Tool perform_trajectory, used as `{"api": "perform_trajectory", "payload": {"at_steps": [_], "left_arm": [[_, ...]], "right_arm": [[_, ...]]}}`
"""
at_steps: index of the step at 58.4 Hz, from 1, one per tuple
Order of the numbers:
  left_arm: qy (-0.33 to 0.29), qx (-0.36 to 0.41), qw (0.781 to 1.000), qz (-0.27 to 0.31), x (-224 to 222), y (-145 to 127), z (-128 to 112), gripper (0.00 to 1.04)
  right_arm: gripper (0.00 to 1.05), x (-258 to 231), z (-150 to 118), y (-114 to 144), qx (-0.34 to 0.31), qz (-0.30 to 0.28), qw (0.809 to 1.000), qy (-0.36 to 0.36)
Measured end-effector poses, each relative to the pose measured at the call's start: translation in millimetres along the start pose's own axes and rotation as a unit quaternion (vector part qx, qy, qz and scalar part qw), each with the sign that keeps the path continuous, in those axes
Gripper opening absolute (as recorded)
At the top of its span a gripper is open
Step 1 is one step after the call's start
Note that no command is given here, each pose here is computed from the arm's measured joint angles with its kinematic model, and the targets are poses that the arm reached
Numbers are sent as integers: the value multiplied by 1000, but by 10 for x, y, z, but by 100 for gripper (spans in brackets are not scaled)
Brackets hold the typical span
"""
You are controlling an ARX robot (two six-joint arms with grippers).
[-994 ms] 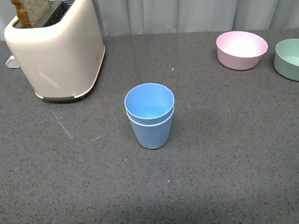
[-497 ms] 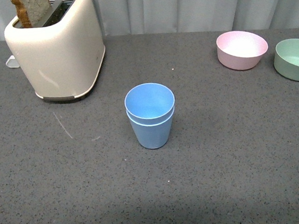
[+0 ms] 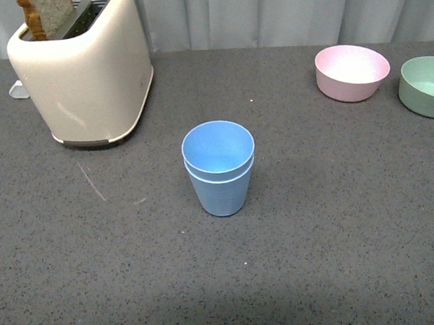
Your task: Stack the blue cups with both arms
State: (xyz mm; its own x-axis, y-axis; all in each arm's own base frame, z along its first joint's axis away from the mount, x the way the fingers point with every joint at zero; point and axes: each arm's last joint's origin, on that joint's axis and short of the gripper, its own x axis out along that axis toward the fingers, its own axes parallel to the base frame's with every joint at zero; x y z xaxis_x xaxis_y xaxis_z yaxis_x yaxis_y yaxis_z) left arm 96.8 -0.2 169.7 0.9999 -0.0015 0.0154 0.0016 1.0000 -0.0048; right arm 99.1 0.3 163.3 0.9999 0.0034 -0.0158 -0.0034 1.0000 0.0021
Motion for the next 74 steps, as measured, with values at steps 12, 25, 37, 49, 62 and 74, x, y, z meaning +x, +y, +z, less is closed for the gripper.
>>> {"api": "perform_trajectory", "payload": {"at_steps": [12,25,37,49,62,74], "left_arm": [[0,0,1000,0,0,0,0,98],[0,0,1000,-1,0,-1,0,98],[0,0,1000,0,0,0,0,98],[0,0,1000,0,0,0,0,98],[0,0,1000,0,0,0,0,98],[0,0,1000,0,0,0,0,98]], "right_arm": [[15,-14,12,0,-1,0,1000,-8],[52,-14,12,0,-1,0,1000,-8],[95,-14,12,0,-1,0,1000,-8],[95,-14,12,0,0,0,1000,-9],[95,-14,12,0,0,0,1000,-8],[95,-14,12,0,0,0,1000,-9]]}}
